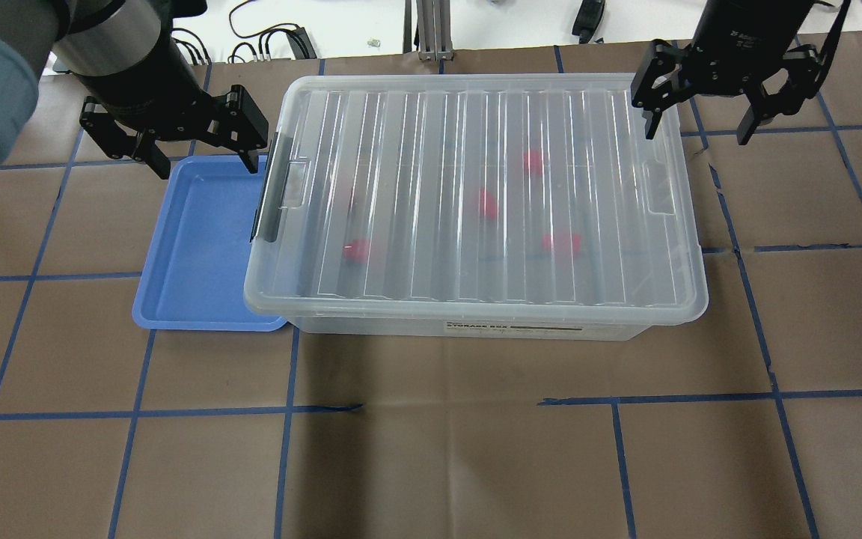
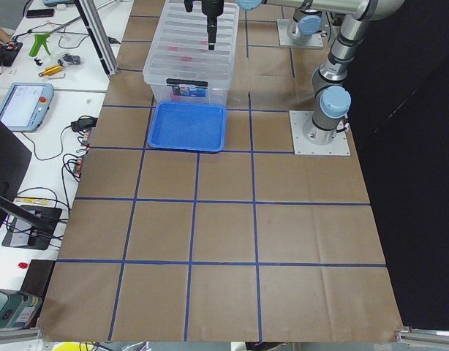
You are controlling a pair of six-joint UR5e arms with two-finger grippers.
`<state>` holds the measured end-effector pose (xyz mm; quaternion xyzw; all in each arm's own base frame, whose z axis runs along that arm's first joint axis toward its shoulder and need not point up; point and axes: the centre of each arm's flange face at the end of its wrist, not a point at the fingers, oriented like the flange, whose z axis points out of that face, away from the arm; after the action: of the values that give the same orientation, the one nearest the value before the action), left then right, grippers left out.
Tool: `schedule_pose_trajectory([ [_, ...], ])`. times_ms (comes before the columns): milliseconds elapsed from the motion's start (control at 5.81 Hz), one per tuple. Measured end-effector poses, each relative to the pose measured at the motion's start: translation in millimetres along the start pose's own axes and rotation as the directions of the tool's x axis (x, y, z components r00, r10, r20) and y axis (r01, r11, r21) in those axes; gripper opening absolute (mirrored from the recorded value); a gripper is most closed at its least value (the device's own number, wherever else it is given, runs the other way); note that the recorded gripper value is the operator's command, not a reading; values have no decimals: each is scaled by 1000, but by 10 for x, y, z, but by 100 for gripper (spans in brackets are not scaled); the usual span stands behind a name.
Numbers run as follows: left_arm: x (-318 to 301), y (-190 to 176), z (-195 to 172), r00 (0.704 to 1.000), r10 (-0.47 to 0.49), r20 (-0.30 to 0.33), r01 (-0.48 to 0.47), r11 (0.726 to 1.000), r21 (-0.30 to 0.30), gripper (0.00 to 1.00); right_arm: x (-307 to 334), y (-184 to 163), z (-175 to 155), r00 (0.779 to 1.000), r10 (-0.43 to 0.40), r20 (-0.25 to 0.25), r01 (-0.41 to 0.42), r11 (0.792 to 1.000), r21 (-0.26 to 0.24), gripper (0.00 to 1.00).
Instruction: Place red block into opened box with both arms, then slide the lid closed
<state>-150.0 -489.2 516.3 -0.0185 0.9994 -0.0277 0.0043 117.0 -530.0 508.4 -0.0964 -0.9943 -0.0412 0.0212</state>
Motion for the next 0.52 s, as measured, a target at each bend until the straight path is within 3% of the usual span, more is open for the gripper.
schedule_pose_trajectory([
  [516, 16, -1, -8, 1000, 15, -21, -15, 1000, 0, 99, -119, 211, 31, 1000, 15, 3, -15, 1000, -12, 100],
])
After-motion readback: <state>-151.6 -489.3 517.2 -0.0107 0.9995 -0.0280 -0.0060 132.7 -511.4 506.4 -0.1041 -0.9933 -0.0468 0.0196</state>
